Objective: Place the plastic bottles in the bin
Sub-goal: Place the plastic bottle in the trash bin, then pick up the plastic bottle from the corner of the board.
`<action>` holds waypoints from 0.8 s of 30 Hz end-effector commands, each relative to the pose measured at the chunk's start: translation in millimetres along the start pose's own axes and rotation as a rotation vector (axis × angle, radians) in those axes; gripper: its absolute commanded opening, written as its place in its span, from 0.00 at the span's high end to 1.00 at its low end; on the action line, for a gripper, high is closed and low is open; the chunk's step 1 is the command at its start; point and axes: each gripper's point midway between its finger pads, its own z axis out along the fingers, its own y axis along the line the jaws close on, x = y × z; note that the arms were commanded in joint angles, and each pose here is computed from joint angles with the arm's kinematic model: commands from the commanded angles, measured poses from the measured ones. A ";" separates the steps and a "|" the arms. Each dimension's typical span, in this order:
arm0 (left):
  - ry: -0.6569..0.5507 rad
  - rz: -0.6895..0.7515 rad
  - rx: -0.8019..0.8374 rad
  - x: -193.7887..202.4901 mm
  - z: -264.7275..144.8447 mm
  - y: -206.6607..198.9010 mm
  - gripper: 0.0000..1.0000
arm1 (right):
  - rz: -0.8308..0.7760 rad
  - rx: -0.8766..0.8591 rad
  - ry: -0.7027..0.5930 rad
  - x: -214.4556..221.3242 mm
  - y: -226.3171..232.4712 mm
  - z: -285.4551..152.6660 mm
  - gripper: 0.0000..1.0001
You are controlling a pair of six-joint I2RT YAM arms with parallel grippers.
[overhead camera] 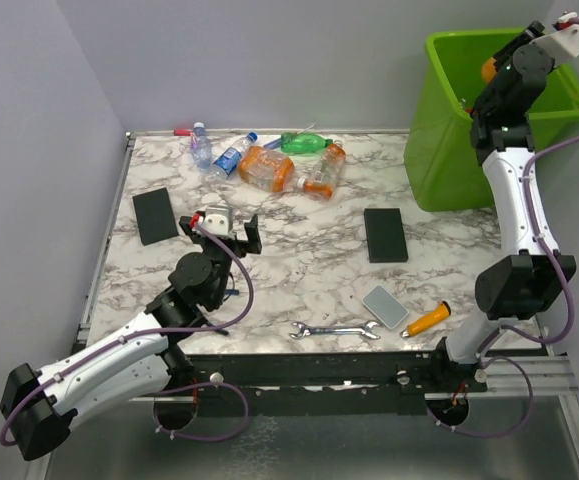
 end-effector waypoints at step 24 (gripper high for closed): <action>0.045 0.049 0.098 14.6 4.6 -25.3 0.01 | 0.215 -0.464 0.070 -80.2 83.7 -53.1 0.05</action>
